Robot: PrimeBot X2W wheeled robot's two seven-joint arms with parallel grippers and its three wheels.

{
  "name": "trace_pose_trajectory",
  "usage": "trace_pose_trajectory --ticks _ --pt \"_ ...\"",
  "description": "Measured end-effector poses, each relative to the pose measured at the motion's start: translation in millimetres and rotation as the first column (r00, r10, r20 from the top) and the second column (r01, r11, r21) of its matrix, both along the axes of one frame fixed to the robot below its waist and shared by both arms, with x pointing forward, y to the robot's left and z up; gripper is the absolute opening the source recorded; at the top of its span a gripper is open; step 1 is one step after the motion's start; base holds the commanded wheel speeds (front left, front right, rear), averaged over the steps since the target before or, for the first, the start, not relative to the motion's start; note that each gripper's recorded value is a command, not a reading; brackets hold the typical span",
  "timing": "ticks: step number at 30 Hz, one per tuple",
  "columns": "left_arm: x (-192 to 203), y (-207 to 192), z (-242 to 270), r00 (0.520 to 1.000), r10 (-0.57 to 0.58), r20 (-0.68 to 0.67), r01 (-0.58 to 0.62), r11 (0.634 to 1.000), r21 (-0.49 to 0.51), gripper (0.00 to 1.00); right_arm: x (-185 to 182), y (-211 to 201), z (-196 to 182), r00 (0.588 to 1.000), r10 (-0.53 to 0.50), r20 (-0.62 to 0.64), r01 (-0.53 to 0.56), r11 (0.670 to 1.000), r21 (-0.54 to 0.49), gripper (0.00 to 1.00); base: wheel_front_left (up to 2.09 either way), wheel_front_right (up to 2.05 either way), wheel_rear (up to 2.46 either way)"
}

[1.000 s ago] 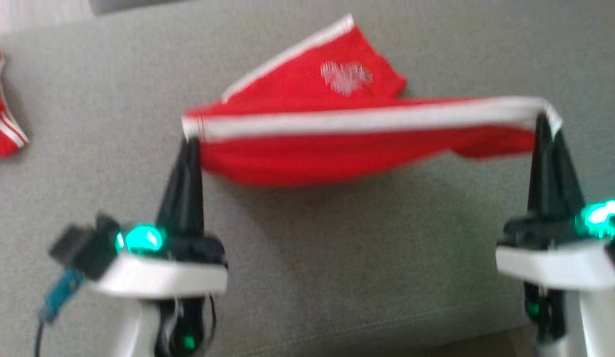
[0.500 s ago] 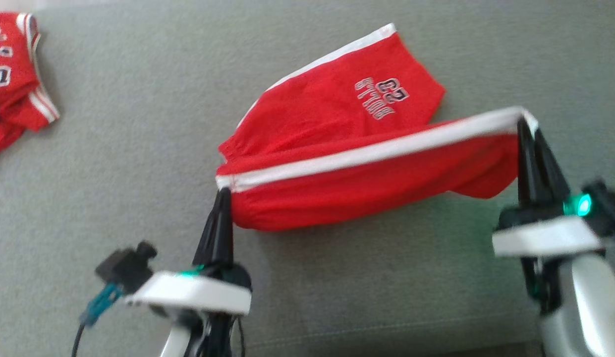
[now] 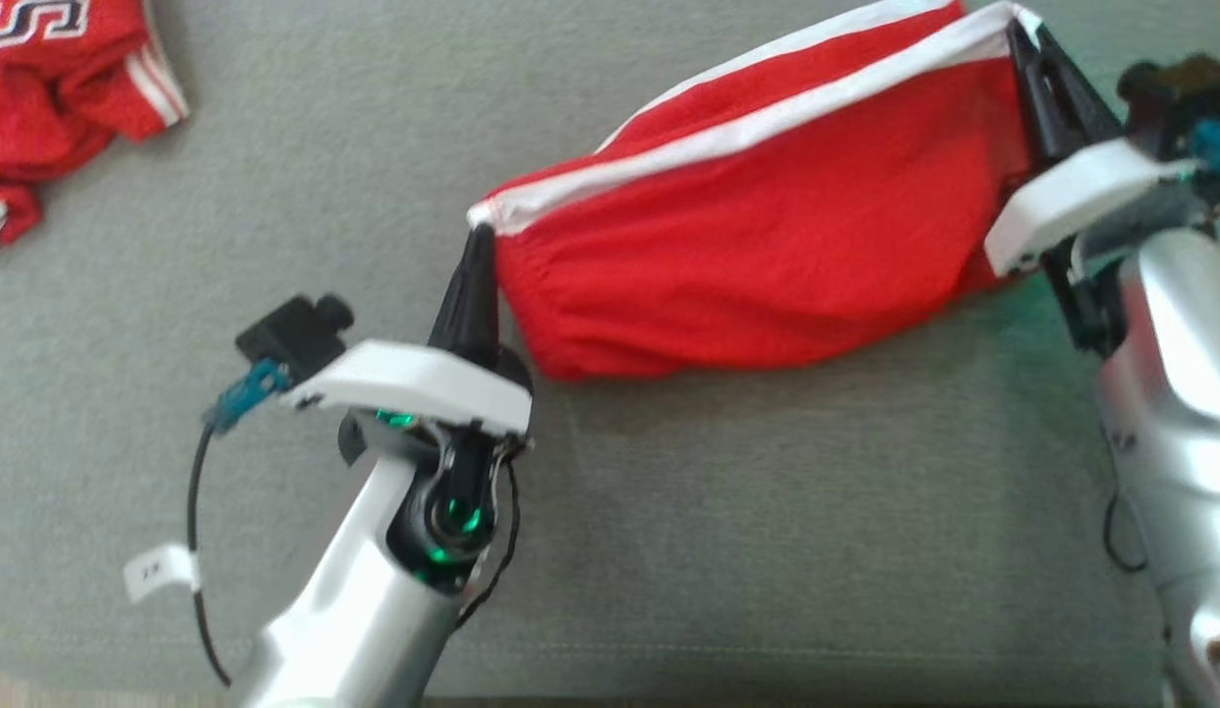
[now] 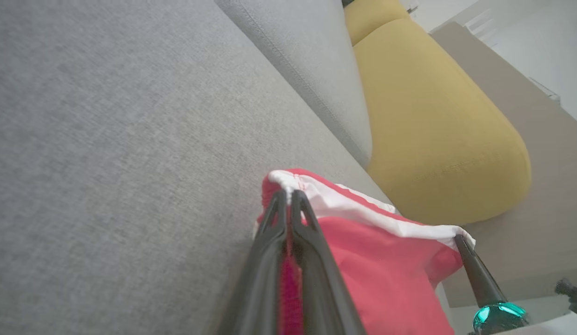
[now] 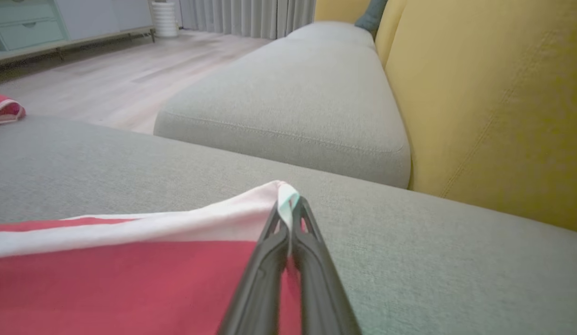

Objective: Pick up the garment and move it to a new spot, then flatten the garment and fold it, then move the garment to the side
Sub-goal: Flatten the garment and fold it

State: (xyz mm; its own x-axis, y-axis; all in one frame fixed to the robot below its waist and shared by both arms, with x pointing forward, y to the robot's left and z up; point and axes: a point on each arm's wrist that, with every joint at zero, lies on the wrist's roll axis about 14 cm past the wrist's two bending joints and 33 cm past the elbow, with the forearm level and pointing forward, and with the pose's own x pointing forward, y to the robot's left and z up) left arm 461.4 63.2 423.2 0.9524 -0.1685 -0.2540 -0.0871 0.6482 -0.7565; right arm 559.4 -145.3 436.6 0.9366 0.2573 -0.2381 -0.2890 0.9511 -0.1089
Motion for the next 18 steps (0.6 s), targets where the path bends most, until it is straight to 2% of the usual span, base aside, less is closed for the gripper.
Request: trace_pose_trajectory --ticks 7,18 --pt "12.2 10.0 -12.4 0.999 0.015 -0.034 -0.014 0.999 0.043 0.0 24.2 6.3 -35.1 0.994 0.018 -0.11 -0.024 0.999 -0.048 0.0 0.0 0.0 0.0" --pt "15.7 -5.4 -11.2 0.998 -0.065 -0.004 0.065 0.991 0.115 0.0 45.6 4.1 -38.8 0.992 -0.005 -0.125 0.0 0.999 -0.041 0.01 0.0 0.0 0.0"
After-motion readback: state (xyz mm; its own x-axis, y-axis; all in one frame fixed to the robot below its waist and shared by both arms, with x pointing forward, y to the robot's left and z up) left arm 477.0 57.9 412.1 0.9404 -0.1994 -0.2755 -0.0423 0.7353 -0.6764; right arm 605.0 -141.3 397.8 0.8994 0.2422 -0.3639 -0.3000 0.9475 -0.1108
